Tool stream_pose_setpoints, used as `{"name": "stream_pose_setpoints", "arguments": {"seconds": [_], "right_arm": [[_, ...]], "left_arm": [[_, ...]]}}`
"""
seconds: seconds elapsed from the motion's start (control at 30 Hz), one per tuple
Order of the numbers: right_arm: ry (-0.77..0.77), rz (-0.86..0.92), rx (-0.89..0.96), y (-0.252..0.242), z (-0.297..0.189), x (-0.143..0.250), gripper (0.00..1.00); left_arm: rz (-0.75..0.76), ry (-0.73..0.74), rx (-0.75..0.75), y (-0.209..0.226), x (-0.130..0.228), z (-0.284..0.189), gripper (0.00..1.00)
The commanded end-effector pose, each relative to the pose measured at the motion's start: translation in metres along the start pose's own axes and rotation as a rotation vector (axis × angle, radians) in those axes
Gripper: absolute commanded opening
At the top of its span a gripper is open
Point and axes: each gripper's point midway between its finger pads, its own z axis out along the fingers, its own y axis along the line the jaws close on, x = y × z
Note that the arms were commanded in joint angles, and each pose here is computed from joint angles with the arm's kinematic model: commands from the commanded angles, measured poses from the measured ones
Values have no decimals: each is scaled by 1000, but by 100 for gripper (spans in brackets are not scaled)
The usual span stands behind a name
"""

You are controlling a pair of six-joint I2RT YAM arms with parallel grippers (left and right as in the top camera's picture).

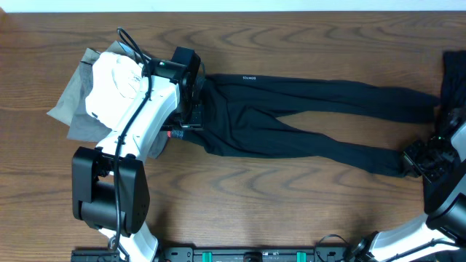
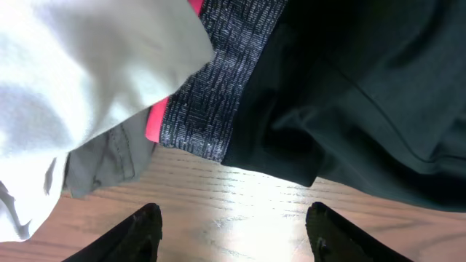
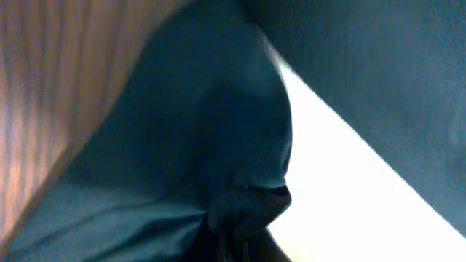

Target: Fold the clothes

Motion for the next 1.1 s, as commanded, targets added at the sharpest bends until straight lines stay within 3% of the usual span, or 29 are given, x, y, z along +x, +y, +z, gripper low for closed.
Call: {"name": "stream_pose_setpoints", "arguments": {"seconds": [0.0, 0.2, 0.4, 0.7, 0.97, 1.0, 1.03, 1.07], "right_arm": [[-70, -62, -87, 10, -45, -6, 1], [-131, -158, -103, 2, -107, 18, 1], [-231, -138, -83, -6, -127, 14, 10], [-286, 62, -109, -5, -102, -39, 10], [-158, 66, -146, 11, -52, -49, 15], [-146, 64, -158, 14, -50, -48, 16], [-134, 63, -171, 16, -48, -47, 25], [-130, 62, -175, 17, -47, -47, 39]], "left_arm": [[15, 9, 1, 1, 1, 1, 66], [19, 8, 1, 1, 1, 1, 66], [30, 4, 2, 0, 0, 1, 65], [30, -2, 4, 0, -2, 1, 66], [29, 7, 2, 0, 1, 3, 66], [29, 14, -1, 1, 3, 4, 65], [29, 25, -4, 2, 6, 7, 65], [28, 37, -8, 4, 9, 10, 65]]}}
